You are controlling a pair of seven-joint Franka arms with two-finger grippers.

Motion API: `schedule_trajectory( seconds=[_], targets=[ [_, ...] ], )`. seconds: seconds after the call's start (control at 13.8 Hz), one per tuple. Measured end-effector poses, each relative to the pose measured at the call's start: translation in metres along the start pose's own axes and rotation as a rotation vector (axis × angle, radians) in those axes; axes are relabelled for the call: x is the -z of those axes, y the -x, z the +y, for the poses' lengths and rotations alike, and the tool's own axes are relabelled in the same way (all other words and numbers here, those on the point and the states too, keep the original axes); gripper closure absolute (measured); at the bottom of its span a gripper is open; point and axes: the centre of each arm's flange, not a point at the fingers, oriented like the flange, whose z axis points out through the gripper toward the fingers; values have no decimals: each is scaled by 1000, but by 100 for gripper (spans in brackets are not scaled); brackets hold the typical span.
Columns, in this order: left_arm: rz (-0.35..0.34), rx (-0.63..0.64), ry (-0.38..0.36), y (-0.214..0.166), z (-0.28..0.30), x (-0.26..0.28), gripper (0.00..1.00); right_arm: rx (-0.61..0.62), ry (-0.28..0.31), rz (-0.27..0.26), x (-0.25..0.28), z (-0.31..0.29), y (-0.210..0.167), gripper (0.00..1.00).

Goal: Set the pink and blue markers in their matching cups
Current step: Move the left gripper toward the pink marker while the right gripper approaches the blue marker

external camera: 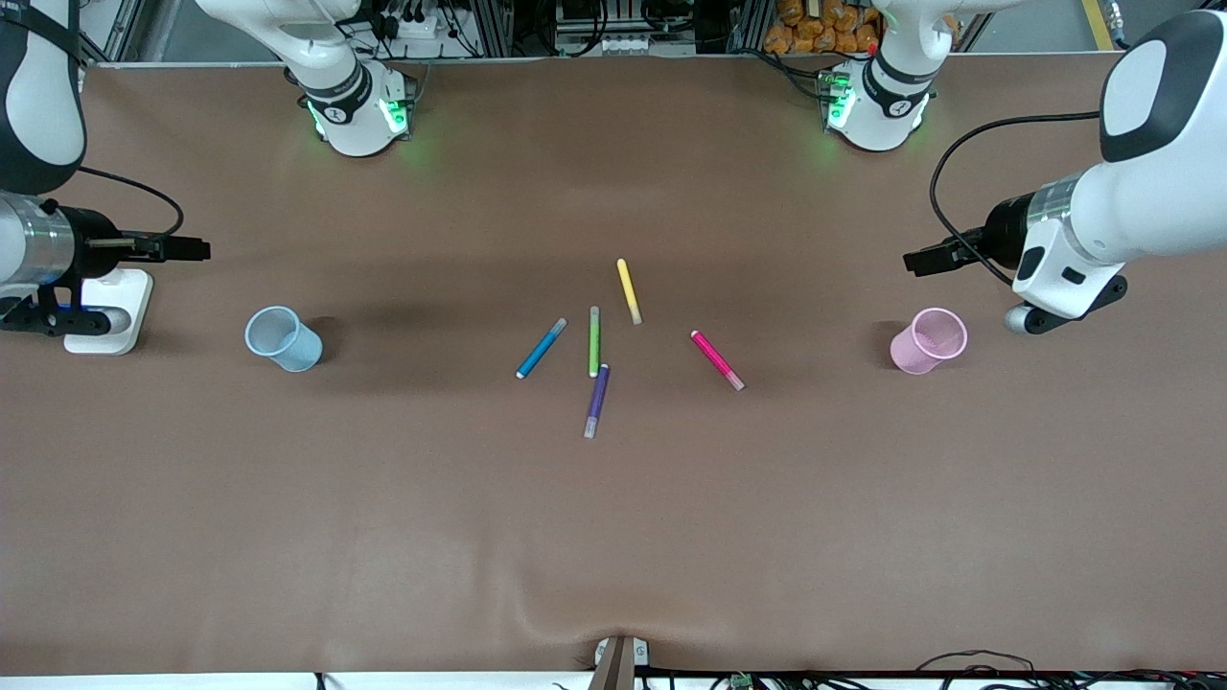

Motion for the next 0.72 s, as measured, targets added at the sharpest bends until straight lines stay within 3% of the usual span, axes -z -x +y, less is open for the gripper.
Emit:
schedule_trajectory(
  seconds=[0.43,0.72],
  targets=[
    [7,-14,6,-8,12,-14,0,-41,-50,-14,-18,-18,-9,0],
    [-4,8,25,-21,31,-66,0,-108,-95,-32,-31,-31,-16,0]
  ],
)
